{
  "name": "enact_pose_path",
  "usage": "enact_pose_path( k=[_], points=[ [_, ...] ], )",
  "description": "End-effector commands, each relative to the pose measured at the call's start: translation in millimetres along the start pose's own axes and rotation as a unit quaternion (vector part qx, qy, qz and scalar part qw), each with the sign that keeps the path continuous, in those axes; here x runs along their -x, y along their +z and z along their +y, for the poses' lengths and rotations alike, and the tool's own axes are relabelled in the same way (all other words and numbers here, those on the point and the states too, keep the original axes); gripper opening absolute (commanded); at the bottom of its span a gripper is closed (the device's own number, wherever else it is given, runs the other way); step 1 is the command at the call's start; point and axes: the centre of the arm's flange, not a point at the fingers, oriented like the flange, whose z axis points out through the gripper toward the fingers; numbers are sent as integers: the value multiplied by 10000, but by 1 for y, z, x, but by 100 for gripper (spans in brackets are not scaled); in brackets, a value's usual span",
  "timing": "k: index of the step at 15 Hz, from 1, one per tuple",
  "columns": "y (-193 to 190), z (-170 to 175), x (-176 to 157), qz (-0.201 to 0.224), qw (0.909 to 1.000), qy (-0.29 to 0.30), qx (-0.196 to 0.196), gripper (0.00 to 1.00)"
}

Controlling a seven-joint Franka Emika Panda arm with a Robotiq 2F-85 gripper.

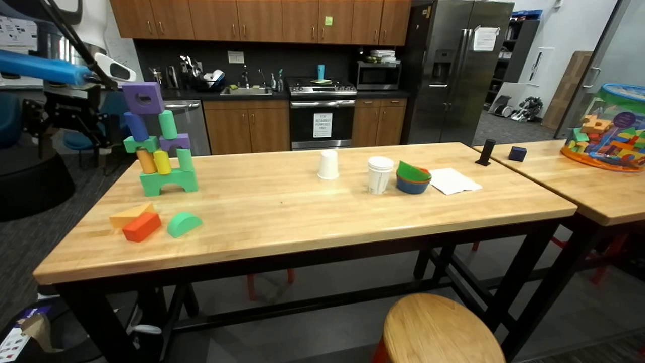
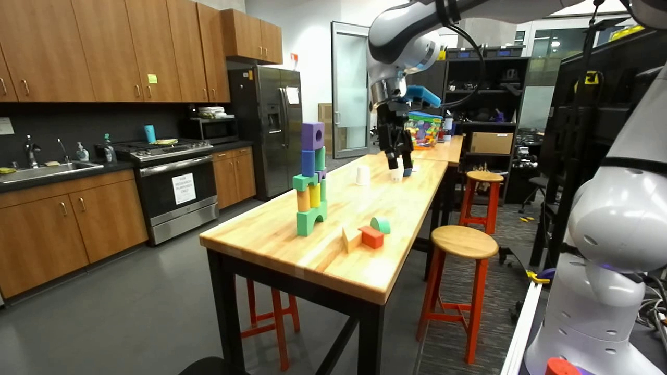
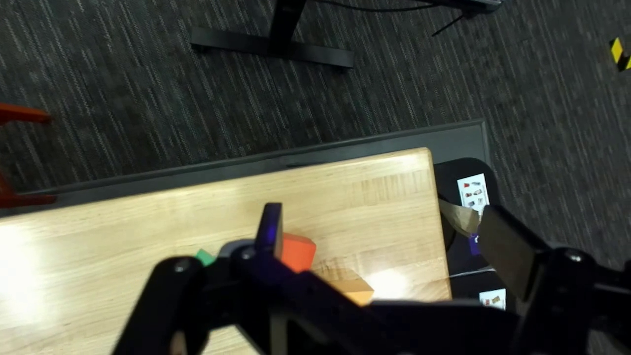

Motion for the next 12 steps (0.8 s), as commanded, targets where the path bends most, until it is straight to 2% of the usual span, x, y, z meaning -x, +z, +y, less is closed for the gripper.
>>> enact_pose_path(
  k=[1,8,12],
  points=[
    [0,-2,-1,-3,10000,-25,9,100],
    [1,-5,-2,-7,10000,-54,22,100],
    [0,-6,-3,478,9988,43,112,100]
  ],
)
